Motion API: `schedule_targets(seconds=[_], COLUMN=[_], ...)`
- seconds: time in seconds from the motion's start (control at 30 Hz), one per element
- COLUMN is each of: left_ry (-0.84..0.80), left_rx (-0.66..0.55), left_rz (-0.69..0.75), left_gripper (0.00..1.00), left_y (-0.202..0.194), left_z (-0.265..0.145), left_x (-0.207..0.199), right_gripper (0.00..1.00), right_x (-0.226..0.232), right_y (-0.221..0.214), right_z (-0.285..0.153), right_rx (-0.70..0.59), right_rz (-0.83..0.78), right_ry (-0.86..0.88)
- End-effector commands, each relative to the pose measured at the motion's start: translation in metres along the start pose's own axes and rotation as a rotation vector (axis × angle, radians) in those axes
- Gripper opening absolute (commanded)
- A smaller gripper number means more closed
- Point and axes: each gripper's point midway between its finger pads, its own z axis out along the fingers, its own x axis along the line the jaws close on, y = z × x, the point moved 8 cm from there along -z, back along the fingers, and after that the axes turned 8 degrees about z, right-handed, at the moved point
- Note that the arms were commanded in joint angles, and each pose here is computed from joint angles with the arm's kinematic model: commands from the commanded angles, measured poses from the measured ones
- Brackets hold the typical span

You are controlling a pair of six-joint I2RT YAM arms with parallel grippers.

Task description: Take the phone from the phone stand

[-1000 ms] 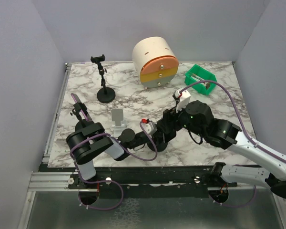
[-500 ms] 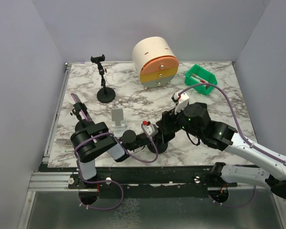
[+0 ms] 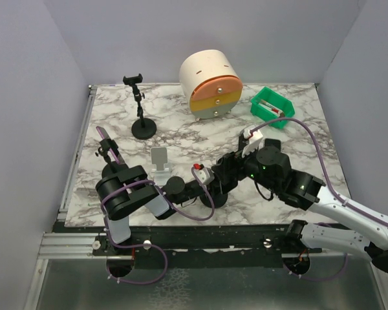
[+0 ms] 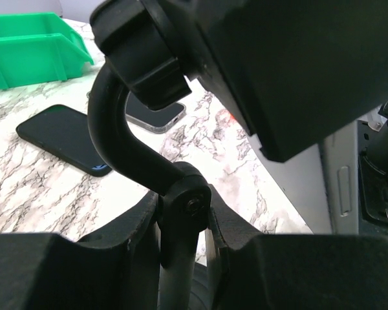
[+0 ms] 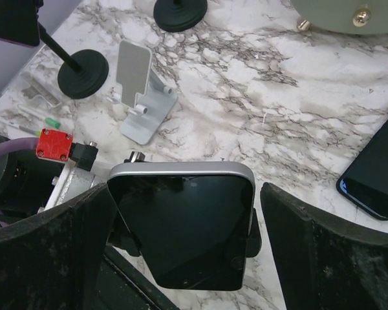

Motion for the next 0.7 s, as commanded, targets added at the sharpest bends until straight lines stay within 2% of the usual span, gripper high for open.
schedule_targets(seconds=[0.0, 0.17, 0.33, 0.67], left_ry=[0.007, 0.013, 0.015, 0.015], left_rx=[-0.176, -0.177, -0.18, -0.172], left_rz=[0.013, 0.011, 0.009, 0.008], left_gripper=[0.0, 0.0, 0.0, 0.0], left_y=[0.025, 0.026, 0.027, 0.025], left_z=[-0.002, -0.004, -0.004, -0.004], left_x=[-0.003, -0.003, -0.003, -0.003], right_gripper=[0.99, 0.99, 0.92, 0.88], right_x=[0.002, 0.004, 0.0, -0.006], right_y=[0.004, 0.006, 0.002, 0.001], right_z=[0.002, 0.005, 0.008, 0.012], right_rx=[-0.041, -0.038, -0.007, 0.013], right_rz=[0.01, -0.002, -0.029, -0.037], right_ry=[0.013, 0.011, -0.032, -0.106])
